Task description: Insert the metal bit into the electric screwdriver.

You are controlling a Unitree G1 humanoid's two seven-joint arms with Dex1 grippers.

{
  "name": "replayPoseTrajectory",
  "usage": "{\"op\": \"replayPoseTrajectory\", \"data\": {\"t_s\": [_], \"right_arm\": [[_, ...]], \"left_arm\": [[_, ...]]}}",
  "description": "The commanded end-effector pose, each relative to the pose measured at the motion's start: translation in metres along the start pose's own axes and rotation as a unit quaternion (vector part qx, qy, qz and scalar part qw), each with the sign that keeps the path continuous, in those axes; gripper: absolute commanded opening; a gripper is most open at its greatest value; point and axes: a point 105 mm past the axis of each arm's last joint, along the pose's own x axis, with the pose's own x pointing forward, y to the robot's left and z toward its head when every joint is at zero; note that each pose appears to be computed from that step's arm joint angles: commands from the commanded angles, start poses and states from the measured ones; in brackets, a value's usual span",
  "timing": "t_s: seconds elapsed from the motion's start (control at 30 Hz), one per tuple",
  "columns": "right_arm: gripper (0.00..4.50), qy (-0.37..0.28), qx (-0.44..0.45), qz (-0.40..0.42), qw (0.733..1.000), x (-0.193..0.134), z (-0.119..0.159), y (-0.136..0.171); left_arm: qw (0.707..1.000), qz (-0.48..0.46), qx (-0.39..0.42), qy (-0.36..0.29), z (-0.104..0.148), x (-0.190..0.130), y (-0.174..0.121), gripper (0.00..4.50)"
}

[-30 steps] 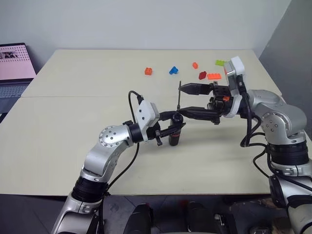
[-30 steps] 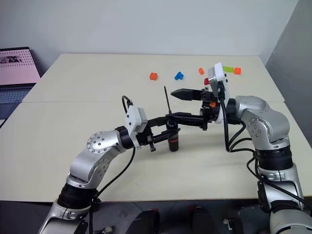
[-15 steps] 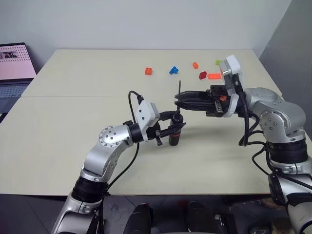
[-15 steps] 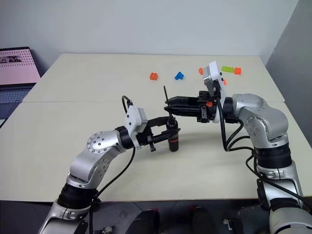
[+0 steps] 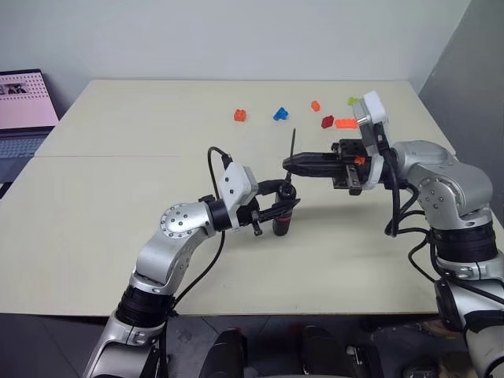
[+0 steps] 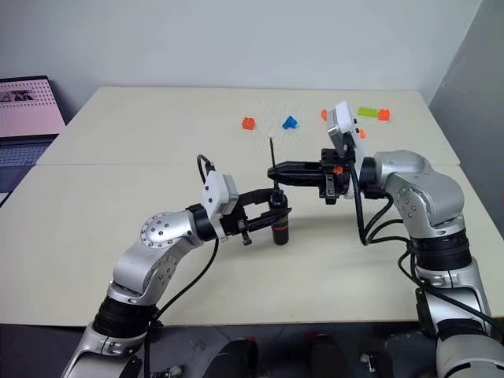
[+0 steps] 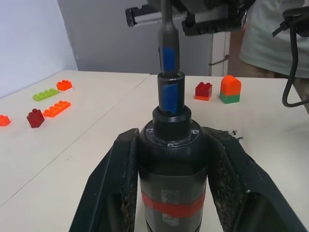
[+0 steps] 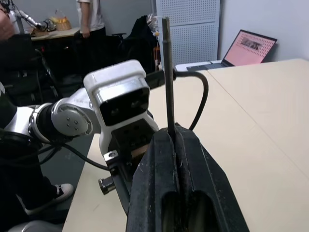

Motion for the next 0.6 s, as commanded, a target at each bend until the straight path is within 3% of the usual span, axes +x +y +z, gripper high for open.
{"op": "replayPoseTrajectory", "data": {"t_s": [0.03,0.2,0.6], "right_arm": [[0.0,0.007,-0.017,0.02,1.0,0.002,0.001,0.007],[0.0,0.004,0.001,0.033,0.999,0.0,0.003,0.011],[2.45,0.001,-0.019,0.006,1.0,-0.009,0.008,0.005]], "left_arm": [[1.0,0.013,0.006,0.023,-0.008,-0.004,0.003,1.64],[1.0,0.013,0.007,0.023,-0.008,-0.003,0.003,1.64],[1.0,0.012,0.008,0.017,-0.003,-0.001,0.002,1.64]]}}
